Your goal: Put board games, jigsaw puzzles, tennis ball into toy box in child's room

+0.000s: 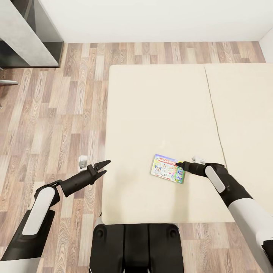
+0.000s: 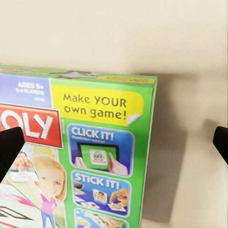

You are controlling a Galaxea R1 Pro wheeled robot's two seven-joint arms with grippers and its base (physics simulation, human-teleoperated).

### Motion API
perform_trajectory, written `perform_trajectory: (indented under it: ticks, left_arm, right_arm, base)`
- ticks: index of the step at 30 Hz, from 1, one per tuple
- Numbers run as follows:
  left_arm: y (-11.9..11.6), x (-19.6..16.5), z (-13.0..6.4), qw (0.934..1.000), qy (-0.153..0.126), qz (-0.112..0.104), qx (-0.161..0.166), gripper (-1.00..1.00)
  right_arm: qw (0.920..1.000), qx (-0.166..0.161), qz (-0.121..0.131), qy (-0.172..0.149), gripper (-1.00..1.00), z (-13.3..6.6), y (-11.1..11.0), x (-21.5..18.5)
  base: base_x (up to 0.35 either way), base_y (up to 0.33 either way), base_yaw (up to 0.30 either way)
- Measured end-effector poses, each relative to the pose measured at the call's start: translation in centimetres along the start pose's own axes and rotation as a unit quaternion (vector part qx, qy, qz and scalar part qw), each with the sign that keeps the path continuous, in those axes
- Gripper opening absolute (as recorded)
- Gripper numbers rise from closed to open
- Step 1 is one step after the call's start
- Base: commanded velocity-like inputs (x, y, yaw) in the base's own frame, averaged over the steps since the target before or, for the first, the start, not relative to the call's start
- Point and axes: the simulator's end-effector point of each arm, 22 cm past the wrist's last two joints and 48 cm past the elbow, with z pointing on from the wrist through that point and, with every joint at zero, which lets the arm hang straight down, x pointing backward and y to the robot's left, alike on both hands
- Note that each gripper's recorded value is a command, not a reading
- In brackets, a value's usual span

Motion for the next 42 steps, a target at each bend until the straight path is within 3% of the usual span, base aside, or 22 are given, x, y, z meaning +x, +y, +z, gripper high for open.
perform_trajectory:
  ticks: [18, 42]
  left_arm:
    - [0.01, -0.03, -0.02, 1.0, 0.0, 0.0, 0.0, 1.0]
    - [0.03, -0.08, -0.05, 1.0, -0.001, 0.0, 0.0, 1.0]
  right_arm:
    - [1.0, -0.005, 0.0, -0.006, 1.0, 0.24, 0.63, -0.04]
    - [0.9998, -0.007, -0.002, -0.019, 1.0, 0.25, 0.77, -0.6]
  base:
    - [0.0, 0.015, 0.0]
    - [0.0, 0.201, 0.0]
